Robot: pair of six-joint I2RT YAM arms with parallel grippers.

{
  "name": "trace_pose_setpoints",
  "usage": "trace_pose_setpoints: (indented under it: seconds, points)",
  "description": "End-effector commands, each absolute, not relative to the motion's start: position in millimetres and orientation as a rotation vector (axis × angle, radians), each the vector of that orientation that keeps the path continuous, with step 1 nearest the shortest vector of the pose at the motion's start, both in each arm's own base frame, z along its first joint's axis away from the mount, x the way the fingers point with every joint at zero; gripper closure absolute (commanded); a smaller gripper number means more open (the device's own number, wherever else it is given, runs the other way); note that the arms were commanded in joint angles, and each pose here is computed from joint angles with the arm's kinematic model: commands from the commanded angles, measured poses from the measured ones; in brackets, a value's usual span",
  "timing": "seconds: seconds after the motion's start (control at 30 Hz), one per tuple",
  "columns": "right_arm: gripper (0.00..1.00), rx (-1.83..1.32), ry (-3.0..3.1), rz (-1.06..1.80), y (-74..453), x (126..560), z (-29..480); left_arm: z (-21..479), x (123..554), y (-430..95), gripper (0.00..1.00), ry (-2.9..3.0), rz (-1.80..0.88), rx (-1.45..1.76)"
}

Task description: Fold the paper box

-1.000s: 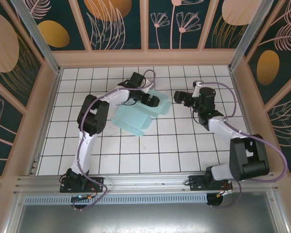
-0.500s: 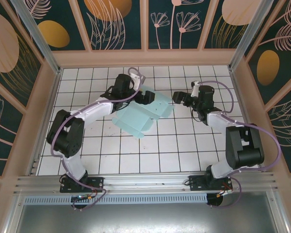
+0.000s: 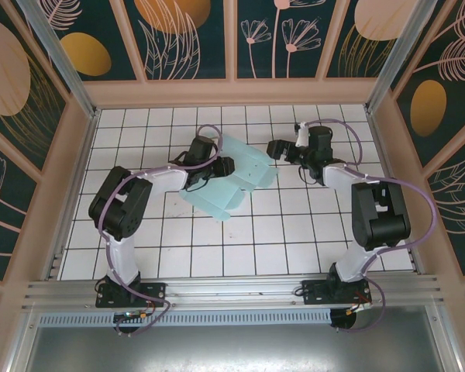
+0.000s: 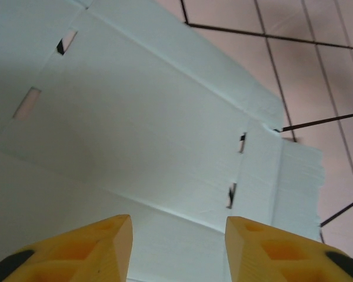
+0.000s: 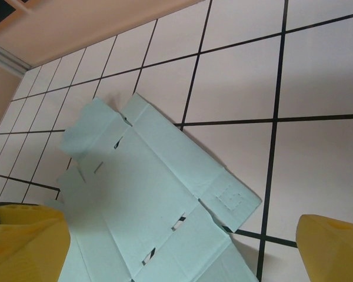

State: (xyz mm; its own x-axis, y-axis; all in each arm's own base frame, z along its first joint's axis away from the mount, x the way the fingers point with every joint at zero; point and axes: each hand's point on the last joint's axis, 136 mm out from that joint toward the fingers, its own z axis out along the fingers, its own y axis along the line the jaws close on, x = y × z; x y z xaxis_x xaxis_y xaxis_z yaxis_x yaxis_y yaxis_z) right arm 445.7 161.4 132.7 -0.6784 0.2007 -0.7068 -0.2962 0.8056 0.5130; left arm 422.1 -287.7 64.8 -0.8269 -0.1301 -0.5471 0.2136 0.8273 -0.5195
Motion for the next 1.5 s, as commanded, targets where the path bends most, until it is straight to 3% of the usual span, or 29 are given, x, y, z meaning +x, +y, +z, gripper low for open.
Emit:
trace_pose_setpoints:
  seconds: [0.0,0.23,0.63,1.1,1.3,1.47]
  points:
    - [0.01,-0.100,2.190,0.804,168.4,451.9,135.9,38.1,421.9,-277.3,0.57,2.484,-0.650,0.160]
    - [0.01,-0.153,2.246,0.783,170.2,457.1,127.1,-0.4,398.8,-284.6,0.59,2.595,-0.671,0.397]
    - [0.02,-0.388,2.427,0.863,184.8,435.8,91.3,1.0,346.4,-298.2,0.58,2.514,-0.848,0.907]
    - [0.20,-0.635,2.391,1.256,223.8,431.1,73.8,3.6,329.9,-299.8,0.56,2.456,-0.908,1.038]
    - [0.45,-0.658,2.358,1.299,228.8,439.1,75.8,-0.8,328.0,-296.9,0.56,2.473,-0.896,1.038]
    - [0.81,-0.650,2.367,1.259,223.6,440.9,73.8,7.1,327.7,-299.9,0.55,2.453,-0.922,1.030]
